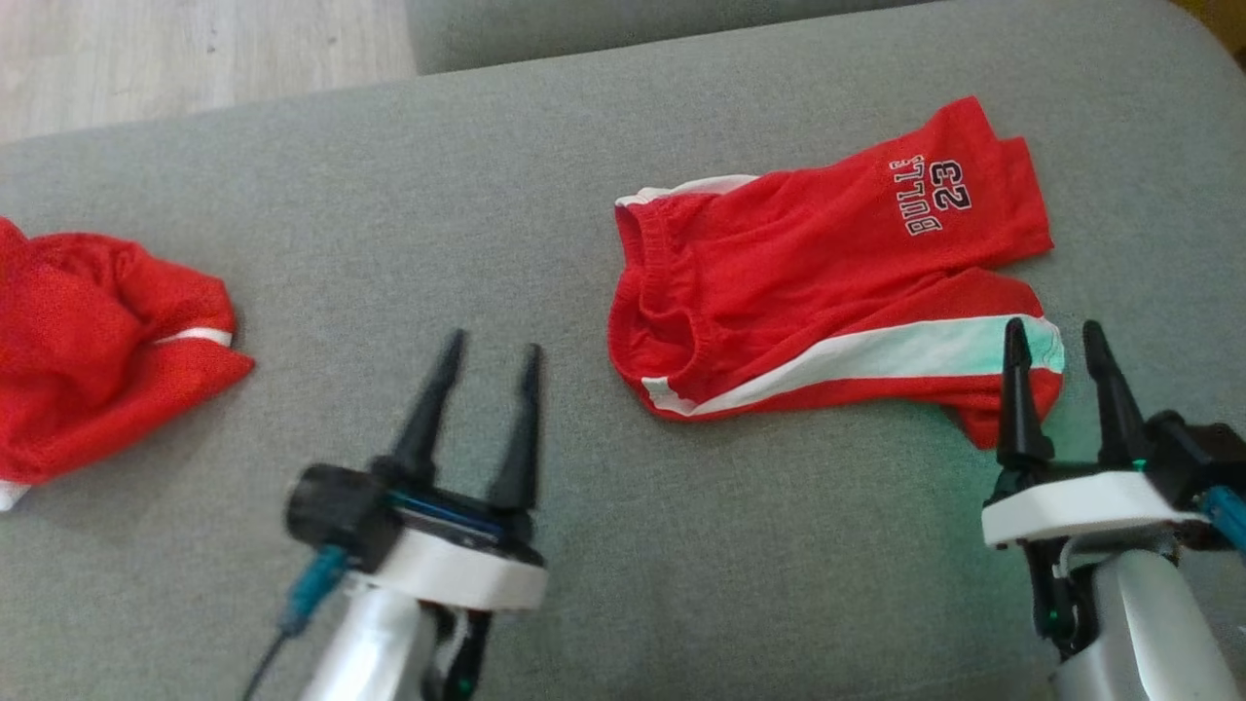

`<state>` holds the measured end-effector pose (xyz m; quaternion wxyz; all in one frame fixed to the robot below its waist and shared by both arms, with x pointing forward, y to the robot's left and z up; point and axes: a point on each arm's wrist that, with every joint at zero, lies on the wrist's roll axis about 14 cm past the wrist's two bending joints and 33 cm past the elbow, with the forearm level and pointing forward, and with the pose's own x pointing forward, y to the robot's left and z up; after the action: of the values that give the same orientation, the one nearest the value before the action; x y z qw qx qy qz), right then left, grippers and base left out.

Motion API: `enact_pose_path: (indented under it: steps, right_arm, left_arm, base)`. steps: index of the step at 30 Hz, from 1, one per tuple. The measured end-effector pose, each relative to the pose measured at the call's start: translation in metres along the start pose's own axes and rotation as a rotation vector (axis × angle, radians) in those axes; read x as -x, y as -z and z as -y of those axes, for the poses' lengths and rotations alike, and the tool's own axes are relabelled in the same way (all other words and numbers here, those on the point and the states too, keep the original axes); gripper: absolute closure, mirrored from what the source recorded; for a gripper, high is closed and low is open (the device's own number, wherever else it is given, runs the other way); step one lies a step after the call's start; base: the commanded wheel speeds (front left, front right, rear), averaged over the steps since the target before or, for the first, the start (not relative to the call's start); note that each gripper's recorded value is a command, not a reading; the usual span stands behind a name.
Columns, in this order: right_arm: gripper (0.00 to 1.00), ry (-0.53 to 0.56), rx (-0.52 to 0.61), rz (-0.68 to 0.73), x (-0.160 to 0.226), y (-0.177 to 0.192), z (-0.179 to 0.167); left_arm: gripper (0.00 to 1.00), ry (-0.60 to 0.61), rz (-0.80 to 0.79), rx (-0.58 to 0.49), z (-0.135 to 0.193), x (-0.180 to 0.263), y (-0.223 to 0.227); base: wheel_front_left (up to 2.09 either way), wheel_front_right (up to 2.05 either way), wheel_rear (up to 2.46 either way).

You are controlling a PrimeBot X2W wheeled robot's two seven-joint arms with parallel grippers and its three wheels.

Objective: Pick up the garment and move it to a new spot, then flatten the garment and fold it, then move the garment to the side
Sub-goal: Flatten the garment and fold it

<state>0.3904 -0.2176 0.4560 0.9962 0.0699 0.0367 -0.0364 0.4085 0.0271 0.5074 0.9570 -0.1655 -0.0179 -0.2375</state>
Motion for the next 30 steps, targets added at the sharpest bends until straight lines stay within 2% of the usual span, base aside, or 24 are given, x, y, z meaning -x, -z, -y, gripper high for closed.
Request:
enact_pose_path:
  steps: [3,7,11,17,30]
  right_arm:
    - [0.0,0.007,0.002,0.008,-0.003,-0.002,0.003]
    - [0.0,0.021,0.005,-0.011,-0.004,0.004,0.007]
    - [0.0,0.028,0.007,-0.024,-0.006,0.009,0.01]
    - [0.0,0.064,-0.019,-0.02,-0.009,0.008,0.021]
    - [0.0,0.093,-0.019,-0.025,-0.004,0.009,0.031]
  left_arm:
    - [0.0,0.078,-0.081,-0.027,0.018,0.001,0.025]
    - [0.0,0.255,-0.225,-0.11,0.048,0.005,0.064]
    - [0.0,0.366,-0.324,-0.21,0.053,-0.003,0.084]
    - [0.0,0.439,-0.423,-0.335,0.044,-0.018,0.107]
    - [0.02,0.517,-0.489,-0.407,0.047,-0.027,0.126]
  base:
    - [0.0,0.0,0.0]
    - [0.0,0.0,0.0]
    - [0.0,0.0,0.0]
    - [0.0,0.0,0.0]
    - [0.0,0.0,0.0]
